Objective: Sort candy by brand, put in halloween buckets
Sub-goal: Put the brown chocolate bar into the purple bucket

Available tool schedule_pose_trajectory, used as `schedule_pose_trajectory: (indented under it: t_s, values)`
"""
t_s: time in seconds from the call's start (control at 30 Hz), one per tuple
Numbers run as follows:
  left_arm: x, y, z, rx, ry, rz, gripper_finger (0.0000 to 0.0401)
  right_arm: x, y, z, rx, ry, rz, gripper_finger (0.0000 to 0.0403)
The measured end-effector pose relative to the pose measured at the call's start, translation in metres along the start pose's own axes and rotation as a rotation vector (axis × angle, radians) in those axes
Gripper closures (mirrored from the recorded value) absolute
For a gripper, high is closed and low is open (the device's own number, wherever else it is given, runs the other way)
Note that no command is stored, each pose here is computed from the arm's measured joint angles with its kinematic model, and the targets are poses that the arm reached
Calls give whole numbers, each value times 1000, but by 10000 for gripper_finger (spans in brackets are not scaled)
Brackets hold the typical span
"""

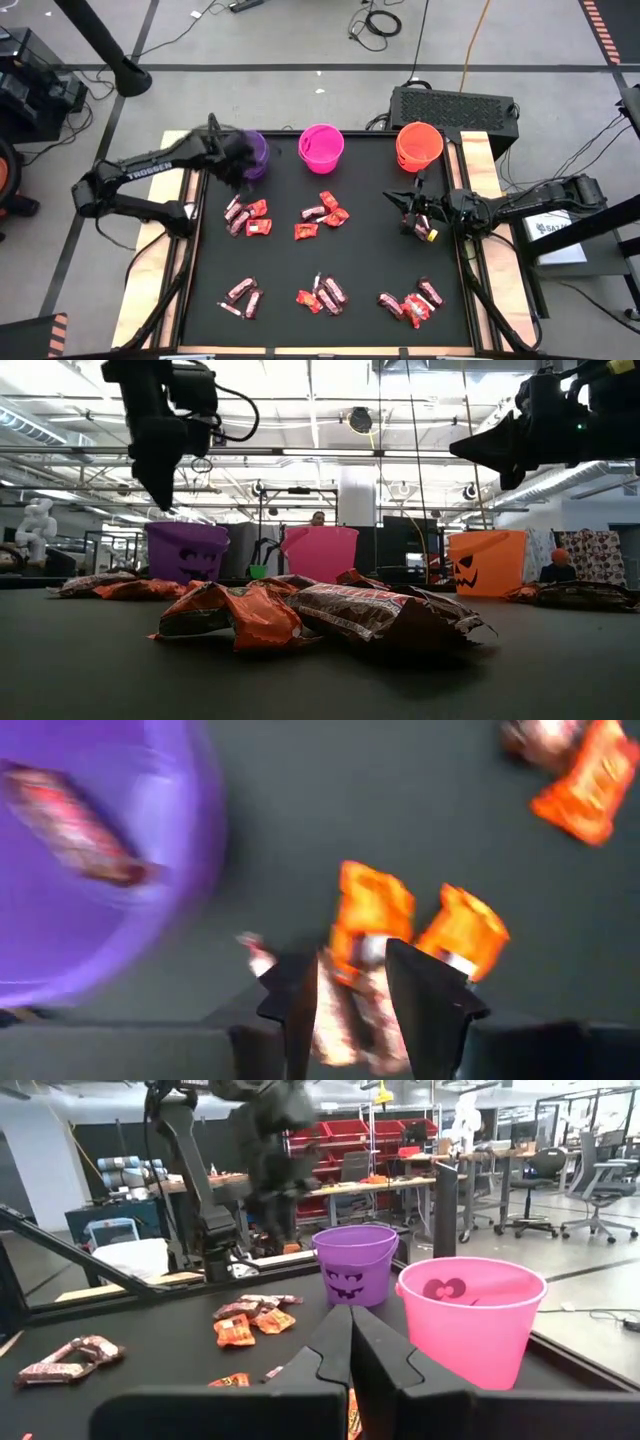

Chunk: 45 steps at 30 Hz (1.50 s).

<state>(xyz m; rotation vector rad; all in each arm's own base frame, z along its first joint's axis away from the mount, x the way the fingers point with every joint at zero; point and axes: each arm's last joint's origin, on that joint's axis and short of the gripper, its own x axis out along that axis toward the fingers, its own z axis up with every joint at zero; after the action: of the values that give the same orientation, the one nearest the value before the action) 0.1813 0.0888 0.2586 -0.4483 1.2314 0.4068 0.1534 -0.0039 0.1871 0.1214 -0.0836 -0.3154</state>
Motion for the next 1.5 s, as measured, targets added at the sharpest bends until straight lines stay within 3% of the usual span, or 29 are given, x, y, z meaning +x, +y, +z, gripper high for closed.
schedule_pose_trajectory:
  t_s: [0.17, 0.3, 0.5, 0.9, 1.5]
  values:
    - [19, -34, -20, 32, 92, -31, 273, 0, 0, 1, 2, -7, 1, 403]
    - [29, -50, -36, -19, 148, -7, 273, 0, 0, 2, 5, -17, 7, 403]
    - [35, -66, -50, -42, 179, 2, 273, 0, 5, 4, 20, -25, 158, 403]
    - [66, -68, -70, -57, 241, 137, 273, -1, 6, 3, 49, -10, 189, 403]
    - [91, -68, -64, -34, 268, 266, 273, -1, 6, 2, 44, -4, 187, 403]
